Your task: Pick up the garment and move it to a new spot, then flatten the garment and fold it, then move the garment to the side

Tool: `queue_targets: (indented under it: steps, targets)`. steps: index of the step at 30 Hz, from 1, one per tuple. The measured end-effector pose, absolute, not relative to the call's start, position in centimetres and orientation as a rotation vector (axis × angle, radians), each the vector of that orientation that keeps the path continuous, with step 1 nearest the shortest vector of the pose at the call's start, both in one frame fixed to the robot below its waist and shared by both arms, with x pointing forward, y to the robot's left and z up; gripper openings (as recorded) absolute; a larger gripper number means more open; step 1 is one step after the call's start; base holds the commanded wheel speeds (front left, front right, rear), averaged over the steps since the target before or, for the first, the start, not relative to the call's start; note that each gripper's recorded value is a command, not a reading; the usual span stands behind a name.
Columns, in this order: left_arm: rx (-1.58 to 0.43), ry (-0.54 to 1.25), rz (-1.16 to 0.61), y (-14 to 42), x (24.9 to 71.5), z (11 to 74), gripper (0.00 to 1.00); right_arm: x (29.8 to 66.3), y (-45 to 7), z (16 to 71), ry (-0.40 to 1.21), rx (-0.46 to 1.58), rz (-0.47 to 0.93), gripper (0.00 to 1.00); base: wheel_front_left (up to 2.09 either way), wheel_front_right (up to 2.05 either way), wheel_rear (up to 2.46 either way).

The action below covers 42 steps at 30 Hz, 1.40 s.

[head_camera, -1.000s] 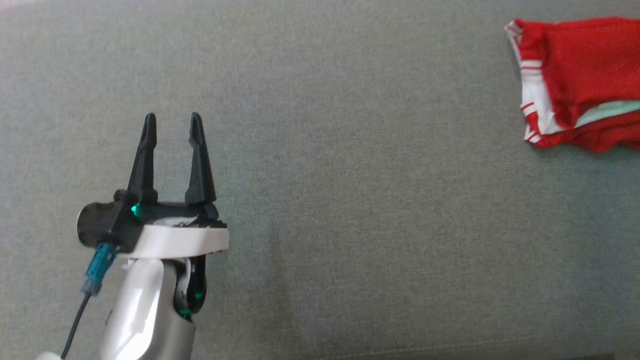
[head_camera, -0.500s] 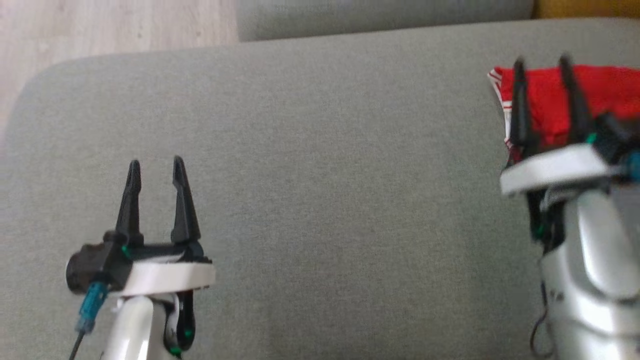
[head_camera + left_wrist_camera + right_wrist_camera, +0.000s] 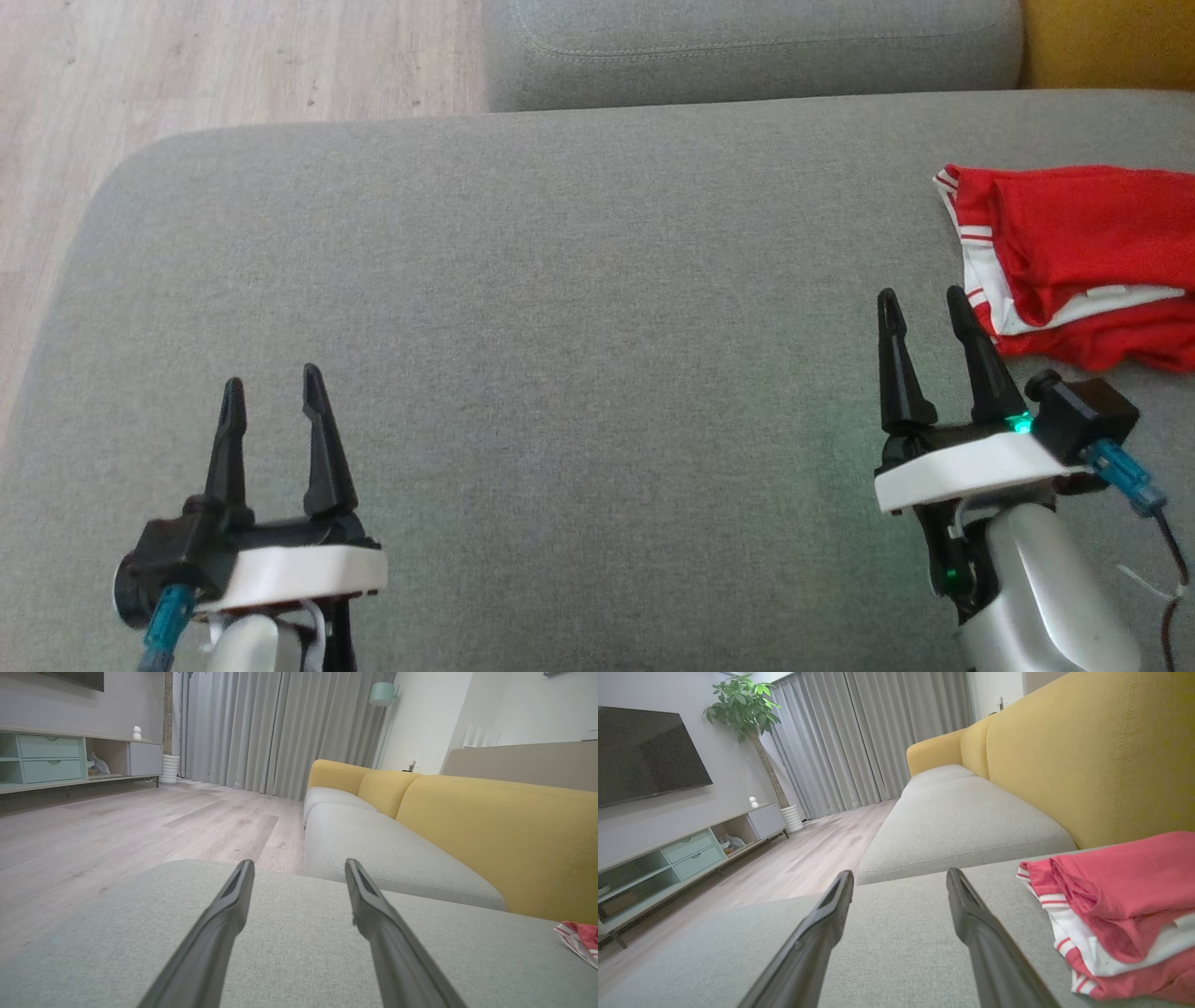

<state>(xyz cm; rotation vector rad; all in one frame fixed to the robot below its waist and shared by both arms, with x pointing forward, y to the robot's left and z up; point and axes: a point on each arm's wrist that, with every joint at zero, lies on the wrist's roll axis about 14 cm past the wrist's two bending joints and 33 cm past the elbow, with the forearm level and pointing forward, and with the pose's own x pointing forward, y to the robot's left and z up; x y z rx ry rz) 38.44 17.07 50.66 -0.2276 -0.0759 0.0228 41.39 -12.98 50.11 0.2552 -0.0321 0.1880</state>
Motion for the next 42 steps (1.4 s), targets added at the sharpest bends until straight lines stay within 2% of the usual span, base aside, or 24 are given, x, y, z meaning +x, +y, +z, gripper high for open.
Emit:
queue_targets:
  steps: [42]
  targets:
    - [-0.338,-0.037,0.064,17.7,37.6,49.4,1.00,40.3,-11.4,50.9,-0.055,0.290,0.234,1.00,0.00,0.00,0.00]
